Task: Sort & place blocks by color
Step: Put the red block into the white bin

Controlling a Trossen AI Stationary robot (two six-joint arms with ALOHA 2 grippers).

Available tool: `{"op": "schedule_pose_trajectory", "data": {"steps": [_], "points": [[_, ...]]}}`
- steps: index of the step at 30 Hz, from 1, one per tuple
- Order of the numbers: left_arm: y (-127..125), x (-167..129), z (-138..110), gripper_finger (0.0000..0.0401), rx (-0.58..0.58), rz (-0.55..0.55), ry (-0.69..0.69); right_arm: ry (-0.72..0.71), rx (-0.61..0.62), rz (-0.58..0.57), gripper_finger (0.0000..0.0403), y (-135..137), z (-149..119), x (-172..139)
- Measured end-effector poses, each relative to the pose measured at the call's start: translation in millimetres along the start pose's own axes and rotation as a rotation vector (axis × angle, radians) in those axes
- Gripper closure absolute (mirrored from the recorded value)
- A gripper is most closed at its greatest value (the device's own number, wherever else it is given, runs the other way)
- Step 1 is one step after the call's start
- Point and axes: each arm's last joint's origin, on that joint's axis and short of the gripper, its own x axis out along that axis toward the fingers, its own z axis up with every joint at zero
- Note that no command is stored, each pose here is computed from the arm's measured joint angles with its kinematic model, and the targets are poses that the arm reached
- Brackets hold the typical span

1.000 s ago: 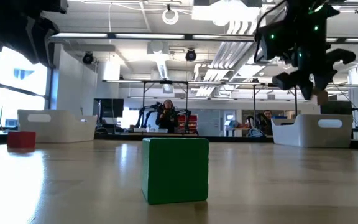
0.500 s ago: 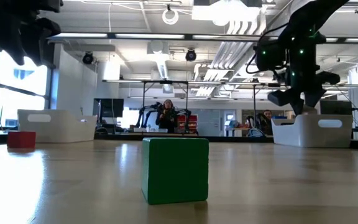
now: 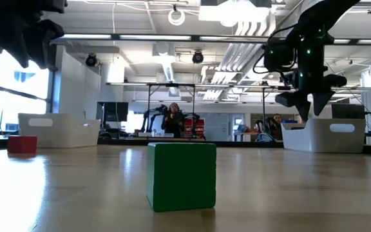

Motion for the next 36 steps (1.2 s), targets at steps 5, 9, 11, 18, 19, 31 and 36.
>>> {"op": "schedule_pose_trajectory", "data": {"steps": [5, 9, 11, 18, 19, 31, 36], "points": [[-4.9, 19.0, -7.9, 0.0215, 0.014, -0.012, 0.048, -0.009, -0.019, 0.051, 0.0218, 5.2, 6.2, -15.4], [-9.2, 33.4, -11.4, 0.0215, 0.043, -0.028, 0.048, -0.029, -0.034, 0.078, 0.0218, 10.3, 8.4, -29.6], [-10.1, 36.1, -12.6, 0.0215, 0.056, -0.037, 0.054, -0.039, -0.043, 0.095, 0.0218, 13.7, 7.4, -36.1], [-10.6, 36.1, -12.2, 0.0215, 0.063, -0.053, 0.053, -0.083, -0.072, 0.173, 0.0218, 28.5, -1.6, -60.0], [-10.6, 36.1, -12.2, 0.0215, 0.063, -0.053, 0.053, -0.09, -0.075, 0.185, 0.0218, 30.5, -3.0, -63.4], [4.2, 53.5, -2.0, 0.0215, -0.04, -0.073, 0.158, -0.148, -0.106, 0.292, 0.0217, 46.7, -19.6, -92.2], [11.1, 65.3, 2.4, 0.0215, -0.073, -0.1, 0.233, -0.157, -0.111, 0.307, 0.0217, 49.2, -24.5, -96.3]]}}
